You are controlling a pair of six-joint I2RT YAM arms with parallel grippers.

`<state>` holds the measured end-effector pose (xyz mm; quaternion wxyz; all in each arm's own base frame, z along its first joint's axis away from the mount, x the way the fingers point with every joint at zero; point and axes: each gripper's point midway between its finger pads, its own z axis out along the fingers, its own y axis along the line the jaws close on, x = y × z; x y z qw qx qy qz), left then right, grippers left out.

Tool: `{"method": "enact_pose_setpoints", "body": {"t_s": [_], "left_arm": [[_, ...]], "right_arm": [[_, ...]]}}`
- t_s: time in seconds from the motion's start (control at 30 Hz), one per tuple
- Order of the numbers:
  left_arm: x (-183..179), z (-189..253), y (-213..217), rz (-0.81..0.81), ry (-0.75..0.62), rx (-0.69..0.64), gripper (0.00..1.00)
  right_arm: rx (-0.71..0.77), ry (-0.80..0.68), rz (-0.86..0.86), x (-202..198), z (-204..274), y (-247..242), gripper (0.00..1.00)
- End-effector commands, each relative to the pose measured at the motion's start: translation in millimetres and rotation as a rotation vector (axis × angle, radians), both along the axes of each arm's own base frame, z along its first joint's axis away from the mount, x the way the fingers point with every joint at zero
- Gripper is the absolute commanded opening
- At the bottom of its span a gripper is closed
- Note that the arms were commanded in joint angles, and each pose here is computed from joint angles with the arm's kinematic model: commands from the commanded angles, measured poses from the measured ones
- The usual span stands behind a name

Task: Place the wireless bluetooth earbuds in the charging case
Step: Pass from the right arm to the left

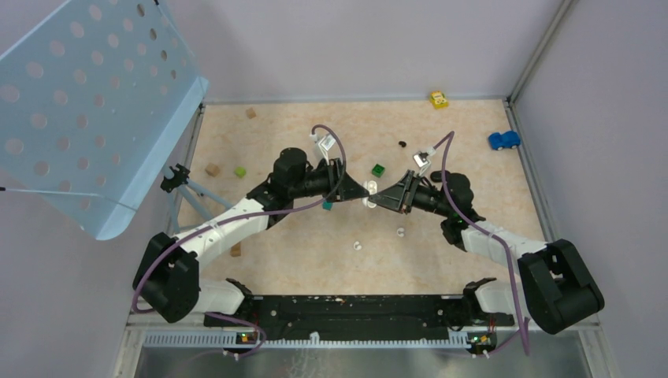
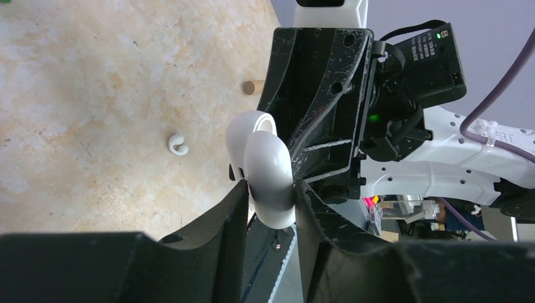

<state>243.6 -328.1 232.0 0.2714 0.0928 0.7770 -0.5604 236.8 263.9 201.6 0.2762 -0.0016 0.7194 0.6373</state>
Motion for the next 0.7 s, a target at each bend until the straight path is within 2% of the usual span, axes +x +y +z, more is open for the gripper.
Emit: {"method": "enact_pose_setpoints", "body": {"t_s": [0.0,0.13,0.17,0.2,0.27,0.37,0.57,0.67], "left_arm": [[4.4,12.6,-1.5,-0.001,-0.054,-0.028,0.34],[4.3,15.9,-0.7,0.006,-0.055,-0.031,0.24],[4.4,17.4,-0.2,0.008,-0.058,-0.033,0.23],[5.1,17.8,0.4,0.012,-0.059,-0.032,0.21],[6.5,17.7,2.5,0.028,-0.061,-0.020,0.18],[11.7,11.5,6.9,0.060,-0.053,0.018,0.17],[21.4,-1.2,19.5,0.124,-0.033,0.084,0.16],[28.3,-8.4,30.5,0.165,-0.031,0.130,0.16]], "right_arm": [[0.033,-0.091,0.021,1.9,23.5,5.8,0.00],[0.028,-0.082,0.023,1.4,21.7,5.4,0.02],[0.024,-0.074,0.019,1.5,19.9,5.3,0.17],[0.022,-0.071,0.015,1.6,19.1,4.7,0.27],[0.008,-0.057,-0.002,3.3,15.5,3.3,0.40],[-0.066,-0.059,-0.035,11.0,9.5,0.2,0.52],[-0.100,-0.077,-0.070,19.2,26.1,-7.4,0.59],[-0.182,-0.078,-0.125,21.6,23.2,-17.6,0.61]]}}
